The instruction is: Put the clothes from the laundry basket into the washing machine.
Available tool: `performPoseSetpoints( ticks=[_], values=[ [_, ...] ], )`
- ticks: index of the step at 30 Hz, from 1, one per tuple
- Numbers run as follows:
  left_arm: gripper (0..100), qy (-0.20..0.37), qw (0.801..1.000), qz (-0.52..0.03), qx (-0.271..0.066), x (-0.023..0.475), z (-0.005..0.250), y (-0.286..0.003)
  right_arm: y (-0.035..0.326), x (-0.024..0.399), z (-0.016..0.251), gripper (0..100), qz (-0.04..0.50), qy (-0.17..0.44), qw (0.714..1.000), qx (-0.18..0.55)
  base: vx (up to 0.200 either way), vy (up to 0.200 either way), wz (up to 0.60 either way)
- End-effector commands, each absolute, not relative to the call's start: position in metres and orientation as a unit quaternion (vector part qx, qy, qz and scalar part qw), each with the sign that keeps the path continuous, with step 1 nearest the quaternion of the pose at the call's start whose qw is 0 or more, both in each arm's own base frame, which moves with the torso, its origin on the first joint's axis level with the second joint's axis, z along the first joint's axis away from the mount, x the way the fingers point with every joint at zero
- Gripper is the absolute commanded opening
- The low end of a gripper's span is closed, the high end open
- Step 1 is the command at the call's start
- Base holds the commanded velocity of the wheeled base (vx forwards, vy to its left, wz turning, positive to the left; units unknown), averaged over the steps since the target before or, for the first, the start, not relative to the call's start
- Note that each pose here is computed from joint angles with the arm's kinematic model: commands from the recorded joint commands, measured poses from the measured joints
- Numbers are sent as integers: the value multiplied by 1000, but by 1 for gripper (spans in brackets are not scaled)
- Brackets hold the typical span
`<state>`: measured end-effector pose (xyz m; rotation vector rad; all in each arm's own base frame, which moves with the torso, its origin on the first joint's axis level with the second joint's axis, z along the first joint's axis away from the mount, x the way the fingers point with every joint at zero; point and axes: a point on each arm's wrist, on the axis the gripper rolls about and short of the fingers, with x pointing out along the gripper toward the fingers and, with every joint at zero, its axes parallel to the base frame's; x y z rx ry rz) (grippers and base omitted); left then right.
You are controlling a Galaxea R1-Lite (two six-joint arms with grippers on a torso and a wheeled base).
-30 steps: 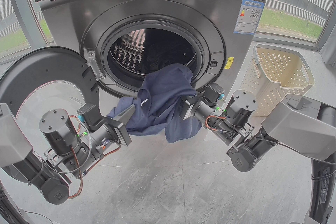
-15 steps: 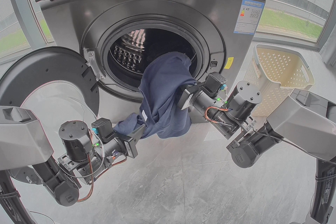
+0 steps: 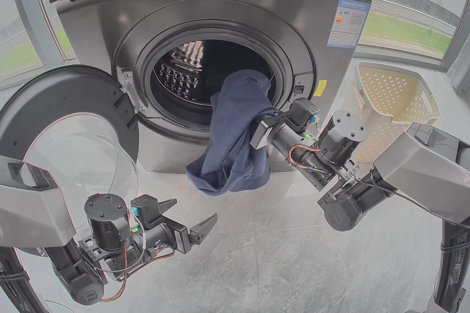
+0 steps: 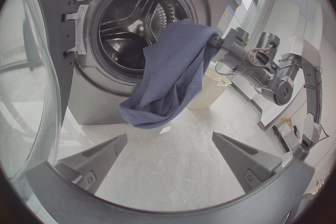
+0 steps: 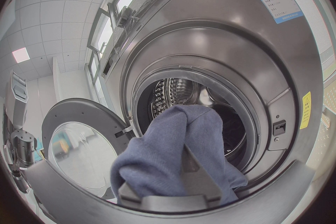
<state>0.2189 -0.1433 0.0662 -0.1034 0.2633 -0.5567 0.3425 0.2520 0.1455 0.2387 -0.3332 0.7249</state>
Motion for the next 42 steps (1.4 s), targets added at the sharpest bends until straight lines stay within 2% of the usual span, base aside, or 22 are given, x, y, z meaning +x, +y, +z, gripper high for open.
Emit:
performPoseSetpoints(
  ticks=[1,8,12,17,22,28,42],
  values=[
    [100,125,948,-288,-51,216,68,-149,256,341,144,0,357,-160,913,116,0,0,0],
    [100,62,947,-307,-72,232,90,-168,259,342,140,0,359,-153,914,113,0,0,0],
    [100,27,941,-328,-84,242,101,-188,259,342,139,0,358,-152,915,112,0,0,0],
    [100,29,938,-335,-82,255,92,-201,264,338,140,0,364,-151,912,112,0,0,0],
    [100,25,942,-329,-63,272,79,-208,269,332,143,0,359,-150,914,115,0,0,0],
    [100,8,946,-318,-66,293,75,-215,274,324,147,0,368,-151,910,118,0,0,0],
    [100,-23,958,-276,-74,336,69,-208,284,306,147,0,380,-138,906,123,0,0,0]
  ],
)
